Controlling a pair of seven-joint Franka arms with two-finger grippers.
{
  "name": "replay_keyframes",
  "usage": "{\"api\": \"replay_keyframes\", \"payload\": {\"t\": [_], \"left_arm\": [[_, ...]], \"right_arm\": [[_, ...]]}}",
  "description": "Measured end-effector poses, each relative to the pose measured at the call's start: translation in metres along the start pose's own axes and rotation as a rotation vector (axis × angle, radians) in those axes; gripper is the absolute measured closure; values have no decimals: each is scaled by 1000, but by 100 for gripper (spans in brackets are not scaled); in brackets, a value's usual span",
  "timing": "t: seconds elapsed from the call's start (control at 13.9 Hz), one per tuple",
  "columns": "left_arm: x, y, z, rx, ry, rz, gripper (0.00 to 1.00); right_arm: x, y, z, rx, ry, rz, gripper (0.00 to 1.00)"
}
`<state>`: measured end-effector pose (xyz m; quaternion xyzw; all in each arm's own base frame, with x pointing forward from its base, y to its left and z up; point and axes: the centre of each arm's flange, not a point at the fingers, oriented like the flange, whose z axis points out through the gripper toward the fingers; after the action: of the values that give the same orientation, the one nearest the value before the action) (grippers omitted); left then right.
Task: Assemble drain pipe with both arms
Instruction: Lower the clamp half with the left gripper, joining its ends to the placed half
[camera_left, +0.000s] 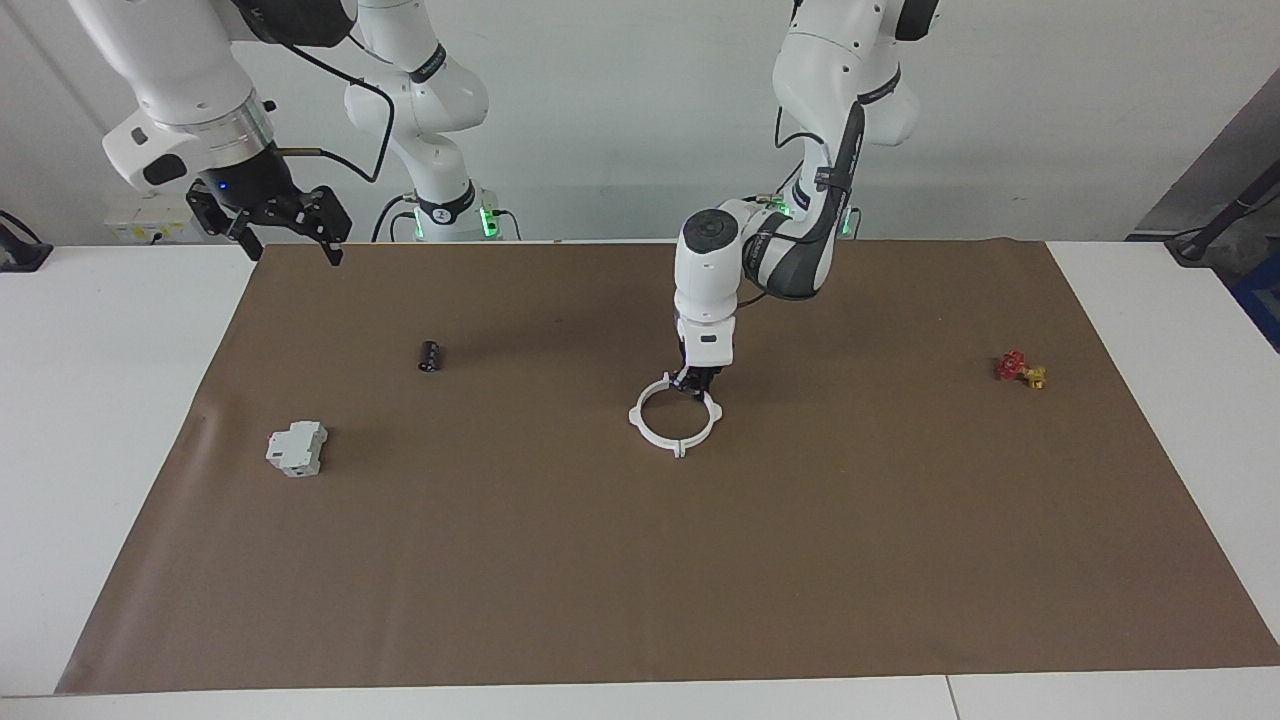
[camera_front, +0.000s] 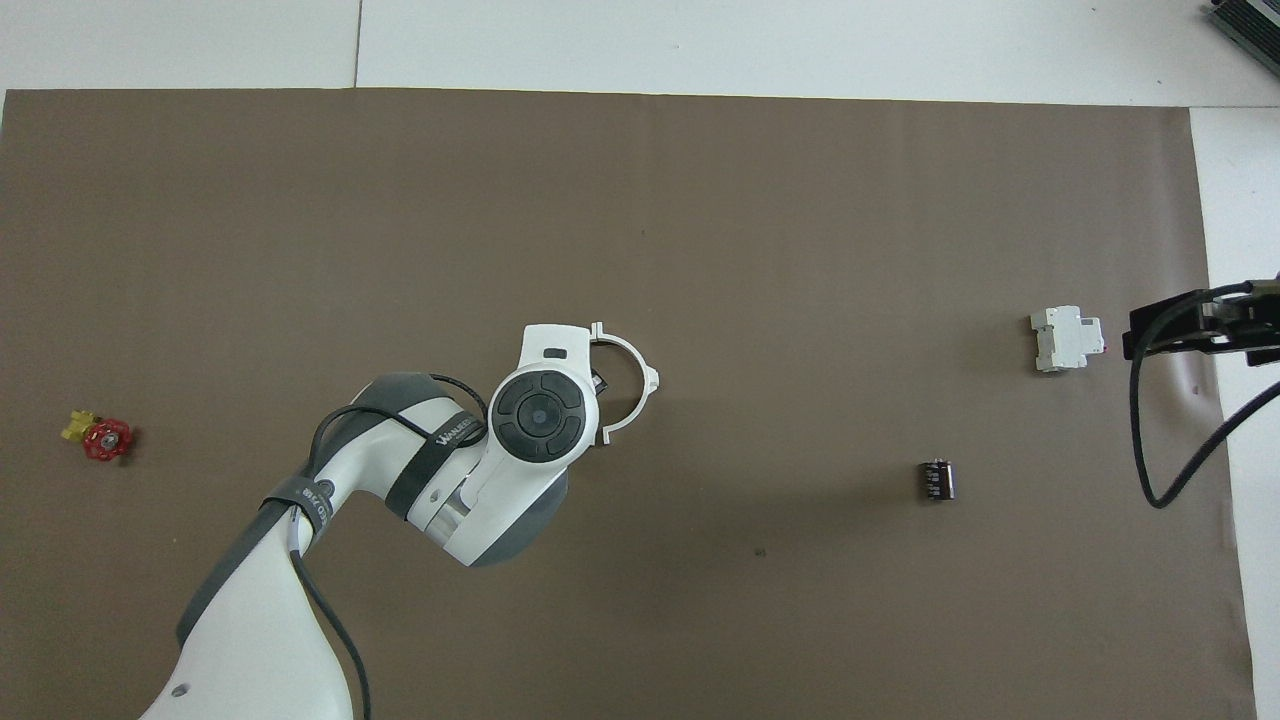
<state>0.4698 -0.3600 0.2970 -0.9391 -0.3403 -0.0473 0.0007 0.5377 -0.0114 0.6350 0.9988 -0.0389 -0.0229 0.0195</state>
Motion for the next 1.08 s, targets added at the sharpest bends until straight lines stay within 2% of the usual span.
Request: {"api": "replay_keyframes", "payload": {"t": [1.08], "left_arm": [[-1,2,-2,-5,1,-30,93]], "right_arm": [[0,0,0,0,0,0,0]]}}
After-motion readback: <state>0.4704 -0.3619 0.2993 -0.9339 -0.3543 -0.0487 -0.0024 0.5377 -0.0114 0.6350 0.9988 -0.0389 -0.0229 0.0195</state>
